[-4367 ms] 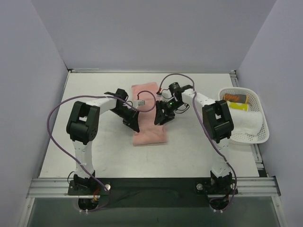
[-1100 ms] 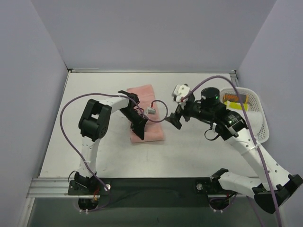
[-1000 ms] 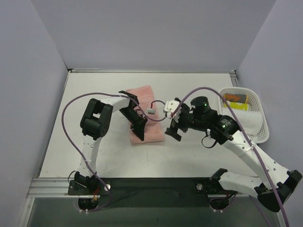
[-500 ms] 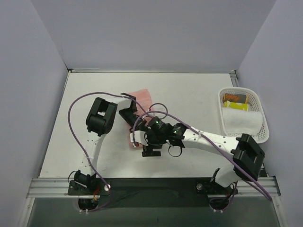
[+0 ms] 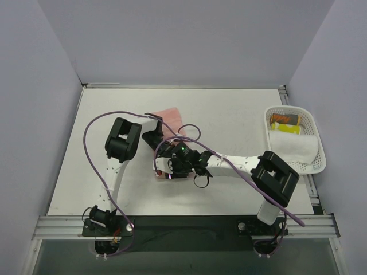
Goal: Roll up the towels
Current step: Roll the towel
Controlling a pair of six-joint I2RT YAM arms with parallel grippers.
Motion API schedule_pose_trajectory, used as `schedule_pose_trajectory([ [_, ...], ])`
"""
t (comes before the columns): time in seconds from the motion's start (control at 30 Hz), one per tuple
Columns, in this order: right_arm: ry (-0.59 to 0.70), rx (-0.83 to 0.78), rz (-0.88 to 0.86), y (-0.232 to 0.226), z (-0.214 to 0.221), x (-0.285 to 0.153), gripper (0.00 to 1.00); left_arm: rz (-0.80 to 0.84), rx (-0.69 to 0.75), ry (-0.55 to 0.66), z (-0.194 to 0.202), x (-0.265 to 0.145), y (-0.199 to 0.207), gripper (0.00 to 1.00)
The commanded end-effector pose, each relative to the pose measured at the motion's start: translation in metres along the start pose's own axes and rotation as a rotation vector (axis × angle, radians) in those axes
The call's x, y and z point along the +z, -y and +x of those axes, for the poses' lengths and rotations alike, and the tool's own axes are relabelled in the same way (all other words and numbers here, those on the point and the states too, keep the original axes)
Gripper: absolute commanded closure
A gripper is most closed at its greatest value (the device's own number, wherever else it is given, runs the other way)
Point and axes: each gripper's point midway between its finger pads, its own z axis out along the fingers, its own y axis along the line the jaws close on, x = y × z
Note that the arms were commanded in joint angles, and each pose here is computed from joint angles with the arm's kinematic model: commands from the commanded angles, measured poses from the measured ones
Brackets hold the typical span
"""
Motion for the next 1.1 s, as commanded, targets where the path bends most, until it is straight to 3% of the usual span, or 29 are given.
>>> schedule_pose_trajectory([
  [0.0,-0.011,0.027,-0.099,-0.028,0.014,0.013,0.74,-0.117,0.096,-0.075,0.013,-0.007,-0.055,0.94],
  [0.13,-0.048,0.16,-0.244,-0.046,0.019,0.007,0.99,-0.133,0.111,0.011,0.001,-0.018,-0.053,0.82],
  [0.23,-0.055,0.297,-0.35,-0.06,0.016,-0.005,1.0,-0.129,0.141,0.109,-0.013,-0.033,-0.039,0.63],
  [0.33,-0.043,0.424,-0.434,-0.067,0.005,-0.016,1.0,-0.151,0.18,0.188,-0.024,-0.057,-0.027,0.56],
  [0.57,-0.052,0.701,-0.541,-0.069,-0.004,-0.03,1.0,-0.258,0.248,0.384,-0.022,-0.131,-0.003,0.53],
  [0.73,-0.079,0.933,-0.621,-0.067,0.005,-0.023,1.0,-0.362,0.151,0.583,0.013,-0.175,-0.013,0.52],
  [0.8,-0.07,0.973,-0.639,-0.061,0.005,-0.023,1.0,-0.457,0.183,0.663,0.023,-0.198,-0.007,0.52],
  [0.97,-0.081,1.03,-0.699,-0.057,0.006,-0.012,1.0,-0.69,0.271,0.682,0.055,-0.199,0.007,0.52],
  [1.07,-0.096,1.074,-0.72,-0.054,0.016,-0.004,1.0,-0.799,0.382,0.617,0.064,-0.187,0.021,0.52],
])
